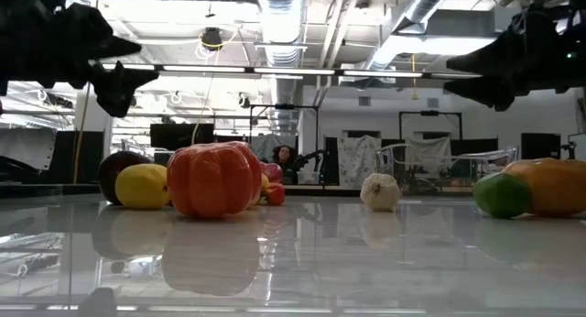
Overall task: Sort produce into baskets
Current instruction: Put the dark red apple into the left transparent bin
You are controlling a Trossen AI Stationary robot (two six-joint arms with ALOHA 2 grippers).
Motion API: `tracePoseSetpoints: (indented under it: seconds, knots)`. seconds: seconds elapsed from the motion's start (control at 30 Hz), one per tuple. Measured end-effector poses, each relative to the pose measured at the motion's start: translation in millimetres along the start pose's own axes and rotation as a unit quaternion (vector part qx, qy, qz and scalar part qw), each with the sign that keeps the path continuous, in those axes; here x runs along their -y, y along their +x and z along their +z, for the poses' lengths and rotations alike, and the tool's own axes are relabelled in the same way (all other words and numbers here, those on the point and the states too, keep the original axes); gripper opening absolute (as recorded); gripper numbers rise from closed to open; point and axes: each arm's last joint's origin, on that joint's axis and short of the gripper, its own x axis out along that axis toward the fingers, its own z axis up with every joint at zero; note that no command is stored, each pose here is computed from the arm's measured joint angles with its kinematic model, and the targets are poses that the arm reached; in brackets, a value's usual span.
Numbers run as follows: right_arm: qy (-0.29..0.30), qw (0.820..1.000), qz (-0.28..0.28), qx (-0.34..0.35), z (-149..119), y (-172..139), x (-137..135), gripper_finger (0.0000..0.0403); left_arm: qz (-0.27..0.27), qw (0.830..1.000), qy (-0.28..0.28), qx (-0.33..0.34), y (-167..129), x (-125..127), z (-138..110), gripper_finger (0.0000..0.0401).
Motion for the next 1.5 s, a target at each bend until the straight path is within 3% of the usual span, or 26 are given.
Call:
tracePoseSetpoints:
  seconds: [0.13,0.23,0.33,0.47,0.7,0.97,1.27,1.5]
  knots:
    - [0.024,1.0,0.008,0.013,3,0,-1,0.0372,-0.025,1.0,0.002,-0.012,7,12,19,0.021]
    - [0.056,0.998,0.008,0.033,8,0,0,0.0372,-0.028,0.998,0.023,-0.056,16,24,38,0.021]
    - [0.063,0.997,0.013,0.048,11,0,-1,0.0372,0.013,0.992,0.072,-0.106,27,32,57,0.021]
    - [0.07,0.996,0.04,0.04,10,0,-3,0.0372,0.067,0.97,0.106,-0.208,41,37,72,0.0217]
    - [0.042,0.999,0.027,0.022,6,8,-7,0.0373,0.081,0.917,0.106,-0.376,63,39,72,0.0269]
    - [0.01,0.999,0.025,0.027,3,20,-12,0.0395,0.08,0.864,0.126,-0.481,80,38,49,0.0336]
    - [-0.007,1.0,0.029,-0.008,17,46,-30,0.0399,0.088,0.78,0.263,-0.561,90,32,24,0.0342]
    - [-0.034,0.998,0.039,-0.045,21,75,-51,0.0399,0.067,0.726,0.318,-0.606,95,27,10,0.0342]
